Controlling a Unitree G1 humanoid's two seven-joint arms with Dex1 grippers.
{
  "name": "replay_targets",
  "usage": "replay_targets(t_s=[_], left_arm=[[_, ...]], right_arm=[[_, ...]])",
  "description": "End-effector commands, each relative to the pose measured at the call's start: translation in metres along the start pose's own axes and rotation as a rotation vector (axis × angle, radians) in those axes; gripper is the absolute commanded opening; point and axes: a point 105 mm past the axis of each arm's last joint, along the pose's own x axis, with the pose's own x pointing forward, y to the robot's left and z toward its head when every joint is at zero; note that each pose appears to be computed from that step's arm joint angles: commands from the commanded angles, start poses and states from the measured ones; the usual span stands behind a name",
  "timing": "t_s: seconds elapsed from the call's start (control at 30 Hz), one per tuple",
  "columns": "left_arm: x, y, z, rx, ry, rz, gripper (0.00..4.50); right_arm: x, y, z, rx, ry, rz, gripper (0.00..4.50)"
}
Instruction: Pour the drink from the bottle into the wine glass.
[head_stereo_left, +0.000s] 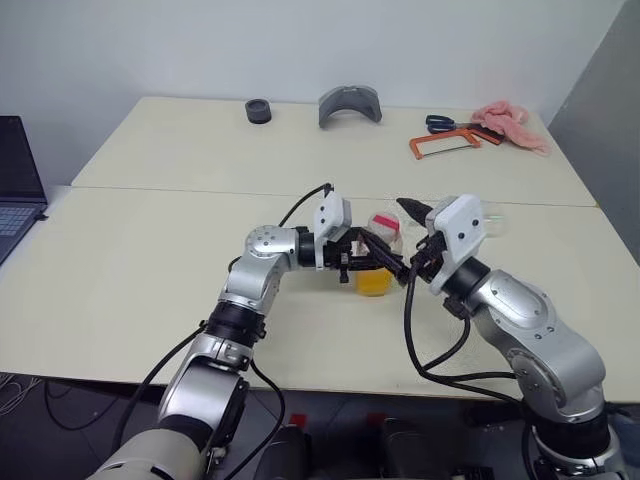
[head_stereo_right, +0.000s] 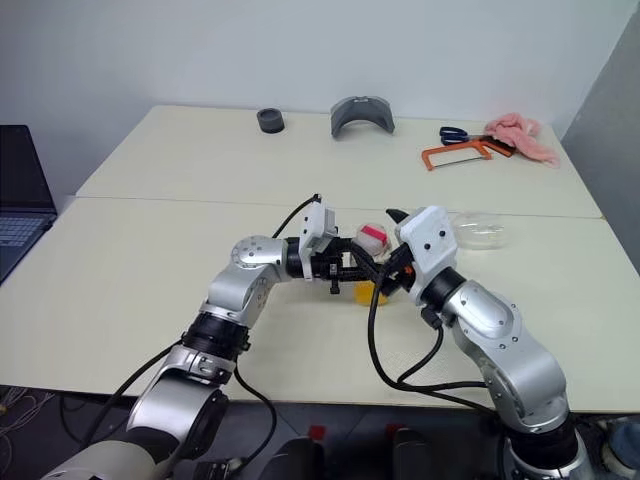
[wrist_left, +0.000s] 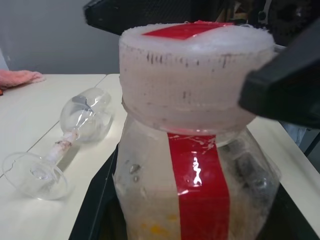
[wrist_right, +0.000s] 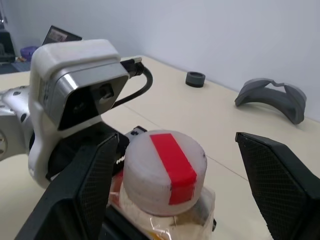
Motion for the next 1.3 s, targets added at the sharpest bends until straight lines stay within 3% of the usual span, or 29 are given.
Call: replay_targets(t_s=[0.03, 0.13, 0.33, 0.5, 0.6, 0.8, 0.93, 1.03, 1.2, 1.3], left_arm=[[0.004, 0.003, 0.016, 0.058, -0.033, -0.006, 1.74], [0.003, 0.003, 0.015, 0.060, -0.028, -0.008, 1.74], [0.001, 0.005, 0.014, 0.067, -0.019, -0.012, 1.74], [-0.003, 0.003, 0.015, 0.075, -0.003, -0.045, 1.73], [-0.006, 0.002, 0.017, 0.086, 0.008, -0.085, 1.73], [-0.005, 0.007, 0.018, 0.086, 0.003, -0.061, 1.73], [-0.004, 0.008, 0.016, 0.079, -0.003, -0.031, 1.73], [-0.004, 0.010, 0.016, 0.076, -0.021, 0.003, 1.72], [-0.002, 0.011, 0.014, 0.069, -0.028, 0.029, 1.72], [0.001, 0.011, 0.013, 0.066, -0.027, 0.021, 1.72]], right_arm=[[-0.002, 0.003, 0.011, 0.006, -0.057, 0.010, 3.98], [-0.001, 0.005, 0.009, 0.009, -0.052, 0.028, 3.63], [0.001, 0.013, 0.010, 0.004, -0.061, 0.161, 1.83], [-0.002, 0.012, 0.008, -0.108, -0.009, 0.477, 1.83], [-0.004, -0.005, 0.001, -0.145, 0.111, 0.694, 1.83], [-0.011, -0.022, -0.015, -0.046, 0.247, 0.760, 1.83], [-0.009, -0.045, 0.000, -0.070, 0.140, 0.530, 3.09], [-0.023, -0.045, 0.011, -0.075, 0.092, 0.414, 4.12], [-0.037, -0.020, 0.007, -0.065, 0.060, 0.206, 4.16], [-0.025, -0.009, 0.004, -0.034, 0.006, 0.024, 4.16]])
